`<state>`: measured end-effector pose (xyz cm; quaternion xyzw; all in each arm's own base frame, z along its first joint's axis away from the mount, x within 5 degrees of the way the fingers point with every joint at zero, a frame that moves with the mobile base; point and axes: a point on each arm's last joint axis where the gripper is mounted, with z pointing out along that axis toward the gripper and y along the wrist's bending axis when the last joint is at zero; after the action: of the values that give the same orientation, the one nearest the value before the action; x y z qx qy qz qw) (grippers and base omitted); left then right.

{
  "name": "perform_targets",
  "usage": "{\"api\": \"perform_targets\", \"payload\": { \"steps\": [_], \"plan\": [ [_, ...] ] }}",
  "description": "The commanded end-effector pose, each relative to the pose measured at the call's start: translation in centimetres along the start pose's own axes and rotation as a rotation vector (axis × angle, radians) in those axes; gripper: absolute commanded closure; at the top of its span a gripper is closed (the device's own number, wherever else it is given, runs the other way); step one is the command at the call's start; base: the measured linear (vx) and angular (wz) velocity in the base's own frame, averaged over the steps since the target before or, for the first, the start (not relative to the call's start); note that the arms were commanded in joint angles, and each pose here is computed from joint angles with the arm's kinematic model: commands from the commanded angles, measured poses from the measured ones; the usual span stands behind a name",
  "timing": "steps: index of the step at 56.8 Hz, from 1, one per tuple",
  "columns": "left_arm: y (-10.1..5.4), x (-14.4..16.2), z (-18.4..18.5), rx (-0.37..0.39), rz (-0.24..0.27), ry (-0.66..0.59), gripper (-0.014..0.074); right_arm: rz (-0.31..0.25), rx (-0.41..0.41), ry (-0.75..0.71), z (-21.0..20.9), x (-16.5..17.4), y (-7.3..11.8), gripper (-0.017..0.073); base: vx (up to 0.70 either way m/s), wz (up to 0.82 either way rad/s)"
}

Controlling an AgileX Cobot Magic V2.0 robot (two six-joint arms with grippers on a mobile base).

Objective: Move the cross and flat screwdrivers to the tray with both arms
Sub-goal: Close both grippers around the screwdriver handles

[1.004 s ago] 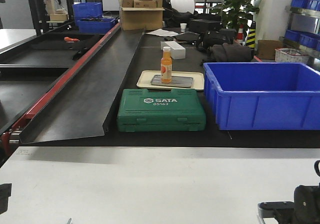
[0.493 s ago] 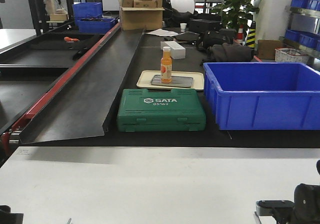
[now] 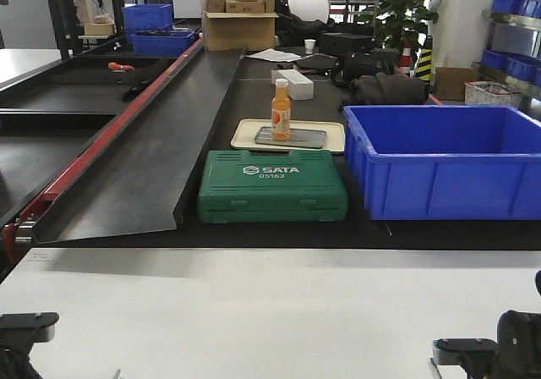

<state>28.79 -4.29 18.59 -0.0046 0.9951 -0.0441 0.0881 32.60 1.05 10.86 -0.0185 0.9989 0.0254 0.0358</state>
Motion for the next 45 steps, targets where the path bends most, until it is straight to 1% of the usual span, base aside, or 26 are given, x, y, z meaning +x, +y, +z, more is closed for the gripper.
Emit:
{"api": "perform_targets", "payload": {
  "steps": [1,19,35,41,45],
  "plan": [
    [-0.6,-1.1,-0.6,0.039,0.002,-0.069,0.0049,0.030,-0.026,-0.030,-0.1,-0.3,0.3,0.0570,0.00,0.00],
    [-0.6,-1.2,1.2,0.032,0.000,-0.019,0.0049,0.029,-0.024,-0.041,-0.1,-0.4,0.2,0.0570,0.00,0.00],
    [-2.2,-1.0,2.9,0.034,0.059,0.015,0.0049,0.030,-0.023,-0.049,-0.1,-0.4,0.2,0.0567,0.00,0.00],
    [-2.2,-1.0,3.7,0.035,0.039,0.039,0.0049,0.030,-0.024,-0.045,-0.1,-0.4,0.2,0.0567,0.00,0.00],
    [-2.1,-0.9,4.2,0.031,0.036,0.063,0.0049,0.030,-0.024,-0.043,-0.1,-0.4,0.2,0.0567,0.00,0.00]
  ]
}}
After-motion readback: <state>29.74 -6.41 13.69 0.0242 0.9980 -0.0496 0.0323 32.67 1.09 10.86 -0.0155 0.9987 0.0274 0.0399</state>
